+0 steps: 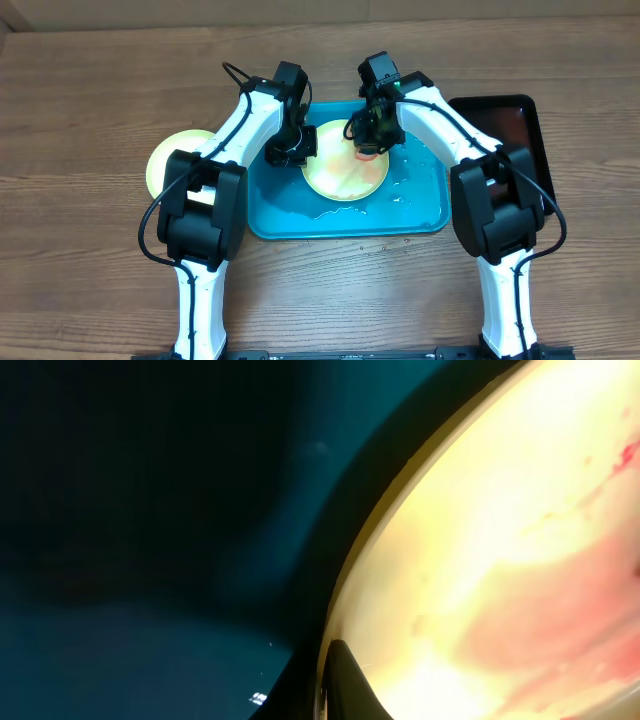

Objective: Clean dirty plates on tray and stack at the side
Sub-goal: 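Scrub the yellow plate's red sauce with the sponge in the right gripper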

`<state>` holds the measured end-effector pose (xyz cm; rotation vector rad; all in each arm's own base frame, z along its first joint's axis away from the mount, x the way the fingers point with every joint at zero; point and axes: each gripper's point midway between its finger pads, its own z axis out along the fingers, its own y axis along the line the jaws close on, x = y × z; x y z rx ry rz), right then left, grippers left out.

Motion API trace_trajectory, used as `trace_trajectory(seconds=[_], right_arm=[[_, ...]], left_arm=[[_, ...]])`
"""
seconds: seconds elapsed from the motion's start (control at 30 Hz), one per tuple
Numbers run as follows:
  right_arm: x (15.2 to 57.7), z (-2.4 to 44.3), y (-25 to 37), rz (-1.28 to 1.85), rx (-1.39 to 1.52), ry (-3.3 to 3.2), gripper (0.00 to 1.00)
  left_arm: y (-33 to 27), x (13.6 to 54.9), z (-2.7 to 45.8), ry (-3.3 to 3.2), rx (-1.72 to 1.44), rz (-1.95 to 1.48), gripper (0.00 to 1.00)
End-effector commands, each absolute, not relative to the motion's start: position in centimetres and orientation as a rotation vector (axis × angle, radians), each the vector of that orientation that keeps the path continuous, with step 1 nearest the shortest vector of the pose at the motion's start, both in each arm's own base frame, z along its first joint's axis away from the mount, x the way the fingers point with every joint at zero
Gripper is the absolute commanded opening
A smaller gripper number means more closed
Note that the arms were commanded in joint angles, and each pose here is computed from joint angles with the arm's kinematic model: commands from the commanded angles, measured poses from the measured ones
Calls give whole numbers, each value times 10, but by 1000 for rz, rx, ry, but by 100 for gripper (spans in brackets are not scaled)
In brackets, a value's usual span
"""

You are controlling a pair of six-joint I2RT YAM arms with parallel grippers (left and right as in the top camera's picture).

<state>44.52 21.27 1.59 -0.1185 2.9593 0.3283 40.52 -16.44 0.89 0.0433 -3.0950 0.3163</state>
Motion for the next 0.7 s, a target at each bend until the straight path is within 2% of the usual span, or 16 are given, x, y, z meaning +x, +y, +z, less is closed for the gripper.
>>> trace_trajectory(seconds=[0.0,0.1,0.33,0.67], right_arm=[[431,-11,238,443,-164,3014,4],[417,-24,257,572,-203,3059,4],[390,-9,306,883,-368,3040,4],[375,-6,302,949,-316,3118,4]], left_arm=[[-159,402,-4,-3073,57,259,4],[-160,402,-4,-3070,56,264,4],[-163,401,-4,-3063,56,287,4],[-163,400,-3,-3057,61,301,4]])
